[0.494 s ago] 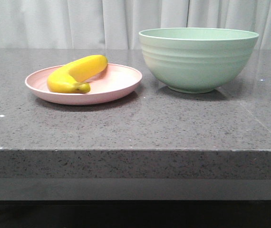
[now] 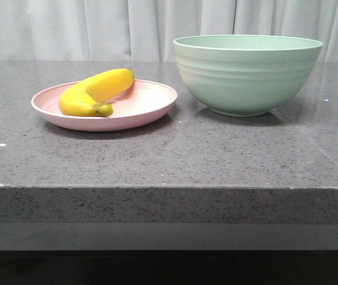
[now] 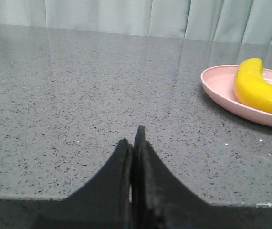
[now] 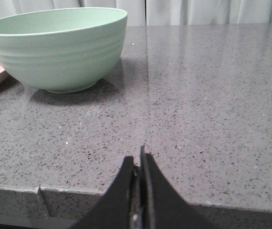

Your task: Transfer banana from pink plate to green bowl

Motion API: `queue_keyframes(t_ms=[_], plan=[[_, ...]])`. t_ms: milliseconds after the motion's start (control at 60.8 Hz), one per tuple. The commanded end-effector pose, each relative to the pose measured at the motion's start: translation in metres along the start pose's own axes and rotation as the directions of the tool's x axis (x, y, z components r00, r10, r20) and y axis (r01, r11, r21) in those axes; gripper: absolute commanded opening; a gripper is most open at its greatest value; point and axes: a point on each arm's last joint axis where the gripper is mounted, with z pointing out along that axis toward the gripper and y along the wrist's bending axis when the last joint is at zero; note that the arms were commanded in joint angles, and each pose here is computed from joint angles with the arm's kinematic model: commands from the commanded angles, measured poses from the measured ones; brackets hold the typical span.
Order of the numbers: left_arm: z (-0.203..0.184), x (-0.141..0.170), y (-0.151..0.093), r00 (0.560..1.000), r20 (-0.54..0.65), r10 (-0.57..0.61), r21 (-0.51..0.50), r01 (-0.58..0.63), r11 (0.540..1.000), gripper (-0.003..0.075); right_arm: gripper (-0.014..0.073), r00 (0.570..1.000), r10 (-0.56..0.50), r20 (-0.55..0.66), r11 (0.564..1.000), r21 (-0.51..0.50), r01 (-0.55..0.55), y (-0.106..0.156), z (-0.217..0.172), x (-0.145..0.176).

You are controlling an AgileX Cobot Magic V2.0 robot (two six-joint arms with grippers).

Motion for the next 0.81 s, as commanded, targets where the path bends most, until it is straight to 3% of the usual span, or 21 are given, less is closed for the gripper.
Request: queue_keyframes(t_ms=[0,790], plan=[[-0.0016,-0.0078,0.0002,0.995,0.102,-0.014,0.0,0.014,1.0,-0.002,-0.0069,0.995,0.001,0.098,1.0,0.001,-0.001,-0.0002,-0.0021,-0.008],[-0.0034,-0.0169,0.0002,0.986,0.169,-0.013,-0.001,0.014,1.0,-0.002,-0.0069,0.992,0.002,0.126,1.0,0.002,-0.002,-0.0002,-0.0025,-0.011]])
